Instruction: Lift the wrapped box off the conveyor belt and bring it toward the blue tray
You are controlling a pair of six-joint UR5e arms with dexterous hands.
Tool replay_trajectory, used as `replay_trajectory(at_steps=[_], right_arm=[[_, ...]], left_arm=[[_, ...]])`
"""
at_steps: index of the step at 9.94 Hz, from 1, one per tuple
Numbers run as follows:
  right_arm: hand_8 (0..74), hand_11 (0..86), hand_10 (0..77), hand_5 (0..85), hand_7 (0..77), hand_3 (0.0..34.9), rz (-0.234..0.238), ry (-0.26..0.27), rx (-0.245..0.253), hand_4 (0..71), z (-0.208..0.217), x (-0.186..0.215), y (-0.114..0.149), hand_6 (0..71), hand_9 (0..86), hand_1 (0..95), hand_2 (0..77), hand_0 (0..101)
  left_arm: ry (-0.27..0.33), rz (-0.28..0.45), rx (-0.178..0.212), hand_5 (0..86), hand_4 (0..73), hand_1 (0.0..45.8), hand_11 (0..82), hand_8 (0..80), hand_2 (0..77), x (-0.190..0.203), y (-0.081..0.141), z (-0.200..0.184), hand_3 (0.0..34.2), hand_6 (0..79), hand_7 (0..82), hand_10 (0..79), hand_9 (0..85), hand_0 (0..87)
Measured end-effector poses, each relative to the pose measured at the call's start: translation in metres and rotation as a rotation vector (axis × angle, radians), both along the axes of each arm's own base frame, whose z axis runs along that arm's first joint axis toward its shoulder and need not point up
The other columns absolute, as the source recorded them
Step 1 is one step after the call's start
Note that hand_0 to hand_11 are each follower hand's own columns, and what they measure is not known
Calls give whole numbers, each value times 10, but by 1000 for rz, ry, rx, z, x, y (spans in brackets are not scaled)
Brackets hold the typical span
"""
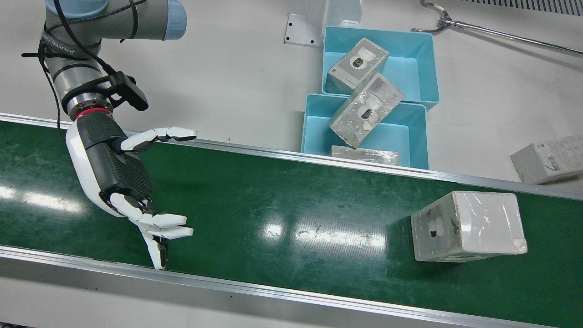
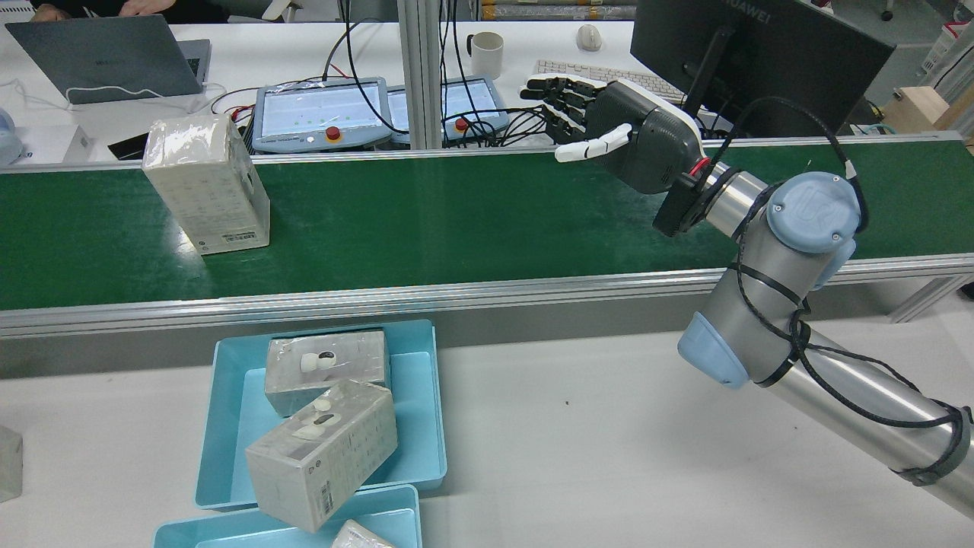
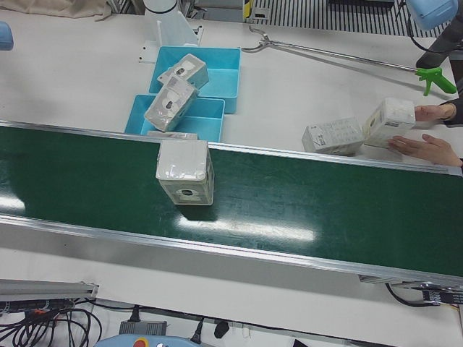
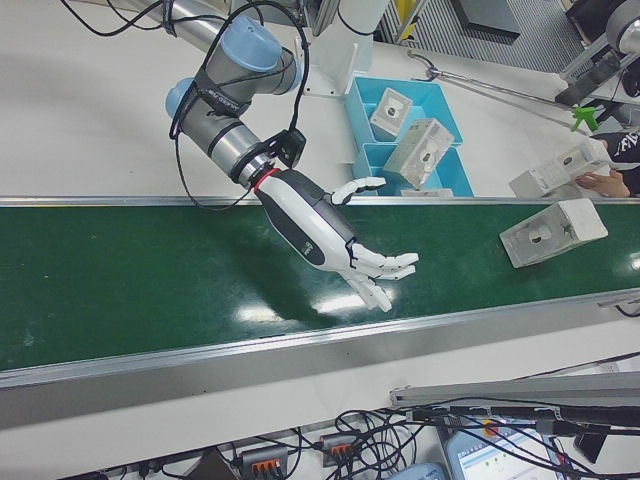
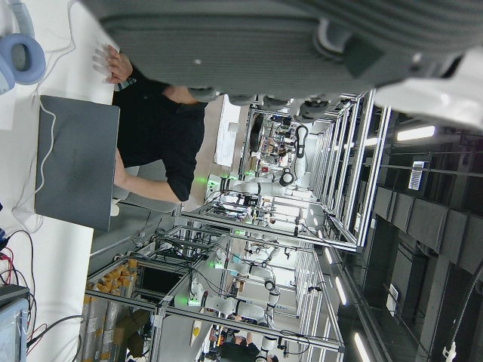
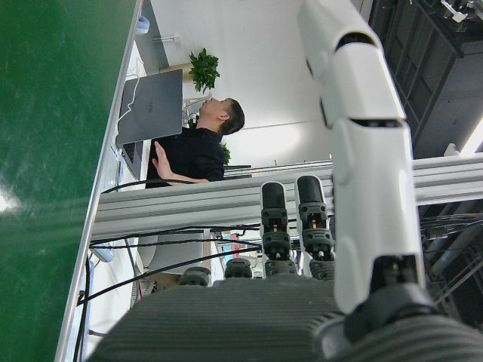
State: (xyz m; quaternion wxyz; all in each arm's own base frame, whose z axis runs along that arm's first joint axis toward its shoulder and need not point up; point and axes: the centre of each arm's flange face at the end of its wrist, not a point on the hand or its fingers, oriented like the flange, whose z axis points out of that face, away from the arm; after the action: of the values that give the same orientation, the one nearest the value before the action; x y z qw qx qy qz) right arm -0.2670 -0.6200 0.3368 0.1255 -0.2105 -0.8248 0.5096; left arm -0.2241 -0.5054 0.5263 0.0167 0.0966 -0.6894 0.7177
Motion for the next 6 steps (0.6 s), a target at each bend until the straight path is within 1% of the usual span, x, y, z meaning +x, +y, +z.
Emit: replay_trajectory(at_steps=[1,2,3,4,5,6], right_arm=[[5,22,0,207,229,38,0,3,-1,202,1,0,0,71,27,185,180,506],[5,16,0,207,240,45,1,5,-4,202,2,-1,0,76,27,185,180,506],[5,16,0,207,240,43,0,7,-7,180,5,-1,0,76,27,153,158,503],[5,16,0,180,207,47,0,9,-10,180,6,-2,-1,76,27,180,153,503],[5,16,0,180,207,47,-1,10,-13,180,8,-2,-1,76,27,180,153,503],[5,16,0,191,196,39,-1,9,-13,180,7,-2,-1,38,27,180,153,503]], left_arm=[[0,0,0,11,0,0,0,5,11,0,0,0,0,0,5,5,0,0],[0,0,0,11,0,0,0,5,11,0,0,0,0,0,5,5,5,0],[0,0,0,11,0,0,0,5,11,0,0,0,0,0,5,5,5,0],[0,0,0,11,0,0,0,5,11,0,0,0,0,0,5,5,5,0],[0,0,0,11,0,0,0,5,11,0,0,0,0,0,5,5,5,0],[0,0,0,11,0,0,0,5,11,0,0,0,0,0,5,5,5,0]])
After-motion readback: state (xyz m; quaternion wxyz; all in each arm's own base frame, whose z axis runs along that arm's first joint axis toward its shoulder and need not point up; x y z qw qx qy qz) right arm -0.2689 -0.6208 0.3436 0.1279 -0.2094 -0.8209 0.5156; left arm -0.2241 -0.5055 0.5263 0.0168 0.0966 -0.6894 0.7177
